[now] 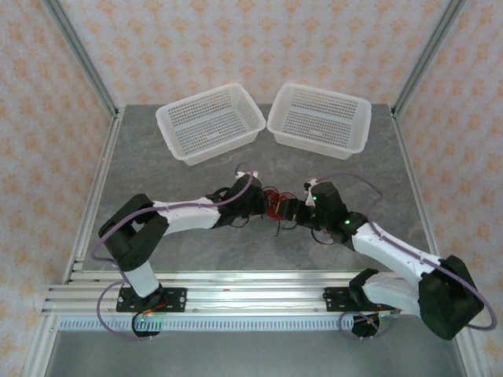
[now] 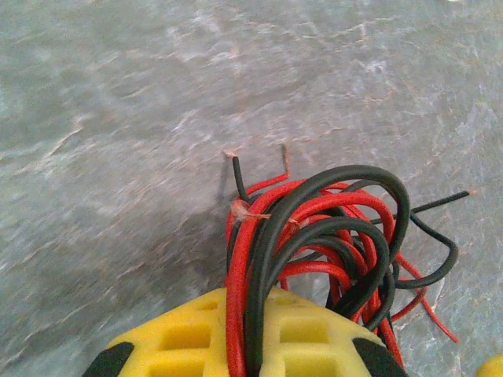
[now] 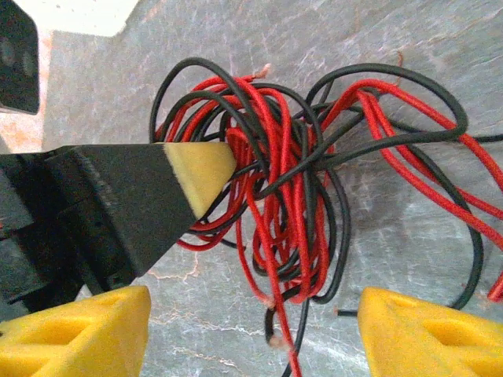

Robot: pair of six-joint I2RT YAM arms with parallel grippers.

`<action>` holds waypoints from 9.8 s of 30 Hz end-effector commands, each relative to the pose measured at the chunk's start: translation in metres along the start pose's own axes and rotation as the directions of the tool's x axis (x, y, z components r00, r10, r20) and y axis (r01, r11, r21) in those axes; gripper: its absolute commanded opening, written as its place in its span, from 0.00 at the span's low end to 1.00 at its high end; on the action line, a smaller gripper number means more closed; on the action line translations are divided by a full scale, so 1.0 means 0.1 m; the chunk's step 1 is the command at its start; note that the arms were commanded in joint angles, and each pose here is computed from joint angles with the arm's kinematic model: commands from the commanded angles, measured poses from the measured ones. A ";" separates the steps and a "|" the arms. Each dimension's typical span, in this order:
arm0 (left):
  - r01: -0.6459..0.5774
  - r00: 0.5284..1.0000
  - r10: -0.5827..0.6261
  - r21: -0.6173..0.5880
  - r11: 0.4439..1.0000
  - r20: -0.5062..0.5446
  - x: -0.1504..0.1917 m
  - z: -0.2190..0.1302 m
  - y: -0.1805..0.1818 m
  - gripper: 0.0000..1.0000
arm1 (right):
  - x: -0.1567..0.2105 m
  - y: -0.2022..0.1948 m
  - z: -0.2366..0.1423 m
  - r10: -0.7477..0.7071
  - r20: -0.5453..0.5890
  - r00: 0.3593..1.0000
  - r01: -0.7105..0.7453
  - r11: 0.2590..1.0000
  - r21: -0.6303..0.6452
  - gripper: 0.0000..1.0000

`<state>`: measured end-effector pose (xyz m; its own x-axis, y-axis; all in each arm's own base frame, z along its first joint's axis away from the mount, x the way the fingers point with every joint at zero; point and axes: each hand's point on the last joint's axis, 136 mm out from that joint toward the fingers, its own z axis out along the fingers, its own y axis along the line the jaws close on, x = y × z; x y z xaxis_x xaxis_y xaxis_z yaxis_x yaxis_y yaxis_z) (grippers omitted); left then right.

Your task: Untangle the cables

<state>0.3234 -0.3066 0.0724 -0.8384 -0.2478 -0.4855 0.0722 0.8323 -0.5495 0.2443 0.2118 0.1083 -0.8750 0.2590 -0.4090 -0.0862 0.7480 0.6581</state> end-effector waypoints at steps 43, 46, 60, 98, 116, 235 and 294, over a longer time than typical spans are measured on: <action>0.215 0.968 -0.237 0.219 0.952 0.082 -0.25 -0.70 0.10 0.00 | -0.09 0.29 0.55 -0.384 0.048 0.922 0.386 0.921 -0.056 0.00; 0.121 0.990 -0.125 0.063 0.991 0.068 -0.26 -0.76 0.37 0.00 | -0.17 0.30 0.40 -0.550 0.017 0.835 0.550 0.835 0.016 0.00; -0.140 0.972 0.192 -0.325 0.935 0.133 -0.57 -1.21 0.89 0.28 | -0.34 0.33 0.12 -0.923 -0.017 0.384 0.918 0.380 0.113 0.00; -0.304 0.948 0.309 -0.069 0.950 0.071 0.44 -0.65 0.48 0.91 | 0.25 0.10 0.72 -0.793 -0.473 0.384 0.655 0.595 -0.466 0.00; -0.165 0.985 0.166 -0.021 0.986 0.044 0.26 -0.47 0.53 0.00 | -0.23 0.06 0.83 -0.546 -0.342 0.765 0.558 0.827 -0.072 0.13; -0.034 0.985 -0.034 0.378 0.925 0.171 0.43 -1.28 0.11 0.99 | -0.29 0.73 0.21 -0.308 -0.032 0.951 0.295 0.933 -0.206 0.00; 0.453 0.886 -0.457 0.364 0.814 -0.082 0.41 -0.79 0.54 0.00 | -0.20 0.36 -0.03 -0.274 0.245 0.930 0.314 0.939 -0.142 0.55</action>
<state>0.2440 -0.2278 0.0586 -0.8361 -0.5240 -0.1625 -0.1347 0.4832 -0.8651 0.2518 0.2264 0.1110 -0.7611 0.0833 -0.6433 -0.3788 0.7480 0.5450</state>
